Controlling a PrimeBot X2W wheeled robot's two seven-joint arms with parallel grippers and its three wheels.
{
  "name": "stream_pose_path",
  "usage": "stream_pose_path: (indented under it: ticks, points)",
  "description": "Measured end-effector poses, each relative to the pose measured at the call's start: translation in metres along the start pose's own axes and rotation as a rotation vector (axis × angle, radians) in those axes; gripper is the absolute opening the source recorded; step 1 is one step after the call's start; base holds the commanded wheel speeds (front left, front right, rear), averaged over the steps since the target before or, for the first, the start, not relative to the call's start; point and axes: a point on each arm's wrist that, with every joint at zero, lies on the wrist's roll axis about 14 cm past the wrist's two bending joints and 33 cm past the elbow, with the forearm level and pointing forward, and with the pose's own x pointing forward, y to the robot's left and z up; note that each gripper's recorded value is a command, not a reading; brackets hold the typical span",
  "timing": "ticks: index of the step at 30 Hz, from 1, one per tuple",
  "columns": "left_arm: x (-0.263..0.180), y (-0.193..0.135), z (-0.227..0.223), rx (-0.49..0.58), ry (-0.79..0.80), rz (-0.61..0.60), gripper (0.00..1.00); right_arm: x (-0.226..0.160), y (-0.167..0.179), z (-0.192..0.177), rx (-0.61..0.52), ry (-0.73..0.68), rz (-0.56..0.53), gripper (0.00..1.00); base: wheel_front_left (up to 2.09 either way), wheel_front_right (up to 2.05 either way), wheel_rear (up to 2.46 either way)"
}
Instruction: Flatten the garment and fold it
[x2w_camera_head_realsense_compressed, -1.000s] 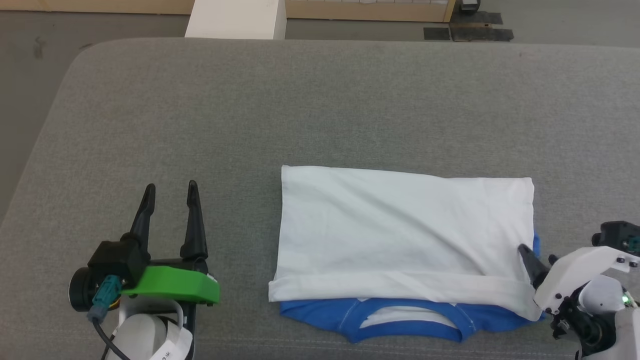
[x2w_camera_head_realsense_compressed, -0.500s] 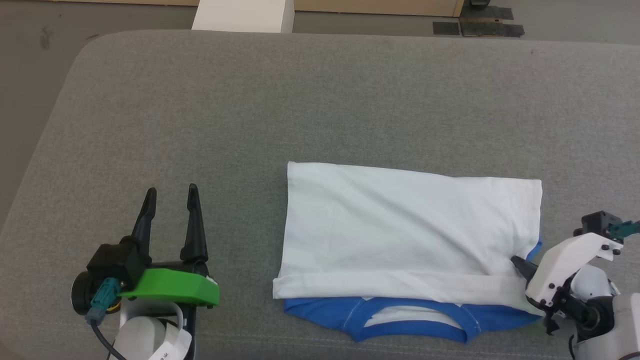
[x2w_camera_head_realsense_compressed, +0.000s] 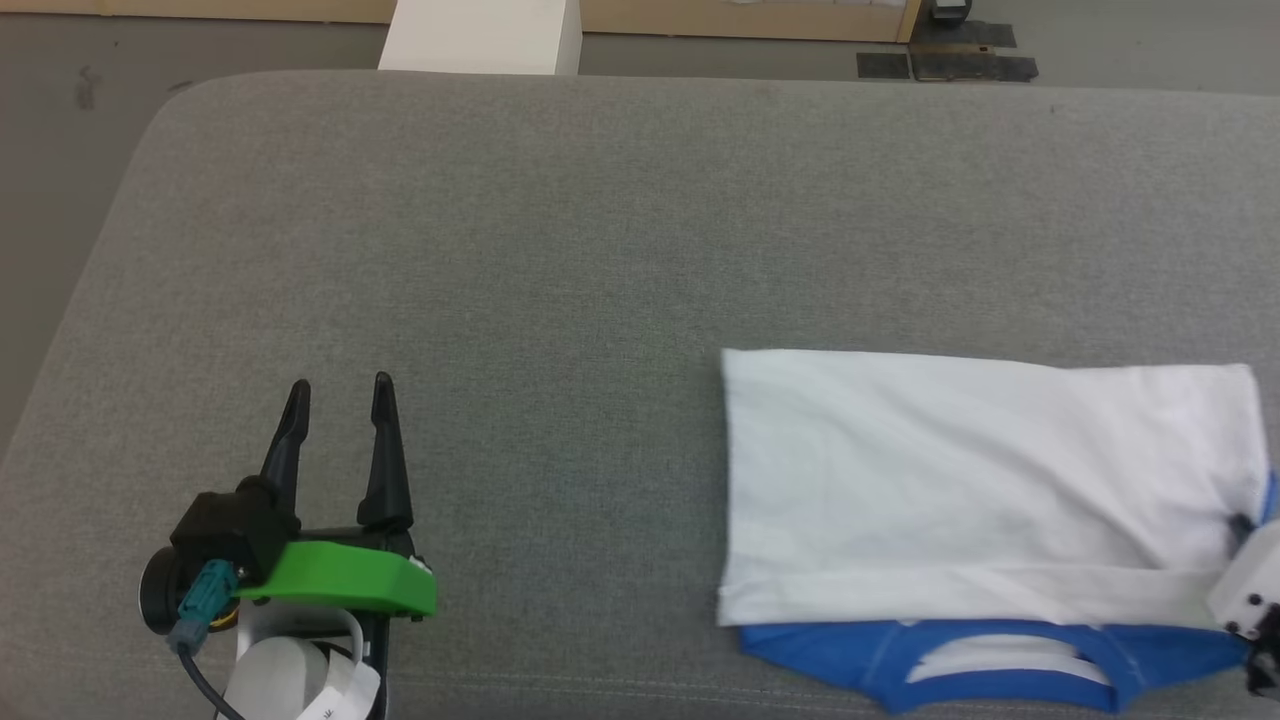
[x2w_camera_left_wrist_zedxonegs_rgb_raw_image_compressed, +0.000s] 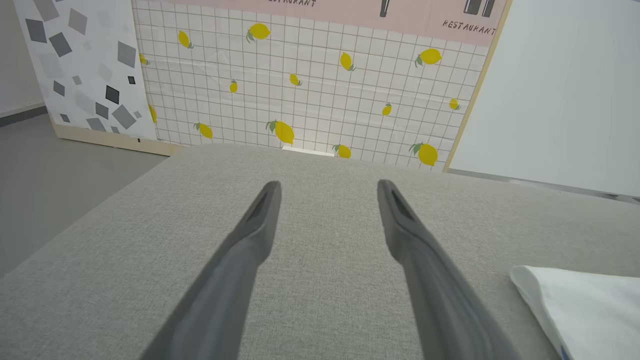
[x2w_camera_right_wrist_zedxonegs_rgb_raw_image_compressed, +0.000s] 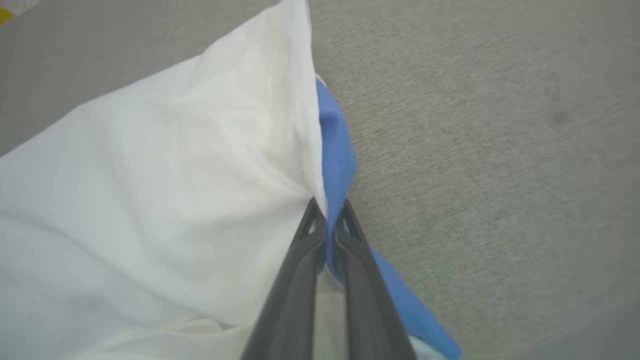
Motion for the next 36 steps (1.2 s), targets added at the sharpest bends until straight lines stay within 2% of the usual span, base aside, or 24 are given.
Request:
stream_pose_path:
  ticks: [5, 11, 15, 16, 17, 23, 30, 36]
  points:
    - [-0.001, -0.002, -0.001, -0.003, 0.004, -0.008, 1.0, -0.008, -0.018, 0.002, -0.021, -0.018, -0.054, 0.0, 0.0, 0.0, 0.0]
    - [-0.004, -0.005, 0.0, -0.006, 0.004, -0.016, 1.0, -0.029, 0.008, 0.011, -0.142, -0.056, 0.018, 0.0, 0.0, 0.0, 0.0]
    - [-0.008, -0.004, 0.0, -0.006, 0.005, -0.015, 1.0, -0.055, 0.058, 0.021, -0.238, -0.096, 0.162, 0.0, 0.0, 0.0, 0.0]
    - [-0.009, -0.005, 0.0, -0.007, 0.007, -0.02, 1.0, -0.076, 0.104, 0.023, -0.328, -0.118, 0.282, 0.0, 0.0, 0.0, 0.0]
    - [-0.009, -0.005, 0.0, -0.008, 0.008, -0.021, 1.0, -0.08, 0.117, 0.022, -0.355, -0.12, 0.315, 0.0, 0.0, 0.0, 0.0]
    - [-0.008, -0.008, -0.007, -0.011, 0.026, -0.031, 1.0, -0.093, 0.196, -0.014, -0.538, -0.031, 0.519, 0.0, 0.0, 0.0, 0.0]
    - [-0.005, -0.007, -0.012, -0.017, 0.038, -0.027, 1.0, -0.071, 0.241, -0.063, -0.691, 0.135, 0.62, 0.0, 0.0, 0.0, 0.0]
    - [-0.006, 0.004, -0.017, -0.012, 0.054, 0.008, 1.0, -0.054, 0.251, -0.103, -0.737, 0.284, 0.657, 0.0, 0.0, 0.0, 0.0]
